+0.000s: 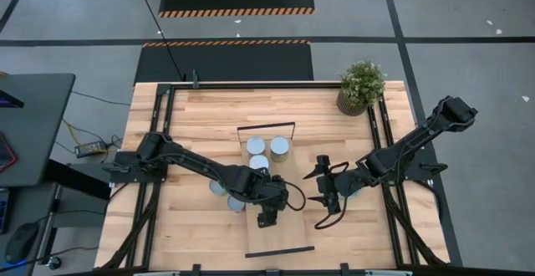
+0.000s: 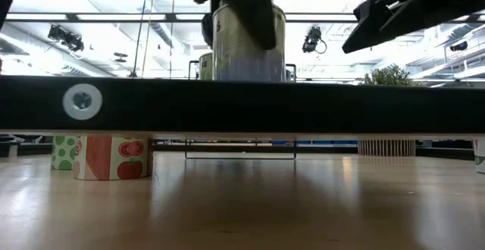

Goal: Pick and place cans onto a shelf
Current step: Put the large canned peas on the shelf

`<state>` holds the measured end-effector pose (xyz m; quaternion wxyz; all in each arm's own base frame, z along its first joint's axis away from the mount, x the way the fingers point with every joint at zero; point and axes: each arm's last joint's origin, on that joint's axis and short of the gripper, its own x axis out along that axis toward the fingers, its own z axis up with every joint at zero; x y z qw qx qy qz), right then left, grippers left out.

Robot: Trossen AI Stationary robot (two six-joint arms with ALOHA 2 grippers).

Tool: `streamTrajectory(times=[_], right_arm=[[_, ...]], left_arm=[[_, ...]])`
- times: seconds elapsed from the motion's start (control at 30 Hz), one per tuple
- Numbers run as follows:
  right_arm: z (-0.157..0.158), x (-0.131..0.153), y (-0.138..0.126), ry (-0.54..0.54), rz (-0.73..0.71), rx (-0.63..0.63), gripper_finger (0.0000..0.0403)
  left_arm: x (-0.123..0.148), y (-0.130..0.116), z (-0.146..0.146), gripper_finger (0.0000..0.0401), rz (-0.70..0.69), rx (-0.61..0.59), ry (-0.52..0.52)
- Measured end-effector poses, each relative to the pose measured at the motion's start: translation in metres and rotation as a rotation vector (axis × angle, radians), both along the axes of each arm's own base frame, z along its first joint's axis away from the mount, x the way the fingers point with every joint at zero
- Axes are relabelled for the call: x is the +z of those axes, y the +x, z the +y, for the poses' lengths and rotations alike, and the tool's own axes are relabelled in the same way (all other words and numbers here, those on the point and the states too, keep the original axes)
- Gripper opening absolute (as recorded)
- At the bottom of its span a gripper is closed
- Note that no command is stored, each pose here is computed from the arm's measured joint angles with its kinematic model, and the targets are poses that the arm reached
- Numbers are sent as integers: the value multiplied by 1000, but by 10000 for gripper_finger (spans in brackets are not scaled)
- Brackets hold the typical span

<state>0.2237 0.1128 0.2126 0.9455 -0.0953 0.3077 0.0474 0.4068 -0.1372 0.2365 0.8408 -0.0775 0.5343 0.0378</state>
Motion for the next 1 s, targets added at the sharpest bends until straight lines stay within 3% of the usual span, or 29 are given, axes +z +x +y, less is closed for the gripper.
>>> streamTrajectory(times=[0.13, 0.43, 0.53, 0.77, 1.0], right_arm=[[0, -3, -1, 7, -12, 1, 313], [0, -2, 0, 13, -24, 1, 313], [0, -1, 1, 15, -33, -2, 313], [0, -1, 1, 8, -37, -1, 313], [1, 1, 2, 18, -58, 0, 313]], left_arm=[[10, 1, 3, 392, -30, -6, 10], [38, 3, -12, 387, -160, -83, 235], [50, 0, -21, 387, -188, -101, 226], [60, -25, -49, 387, -93, -95, 194], [34, -53, -61, 386, 69, 41, 276]])
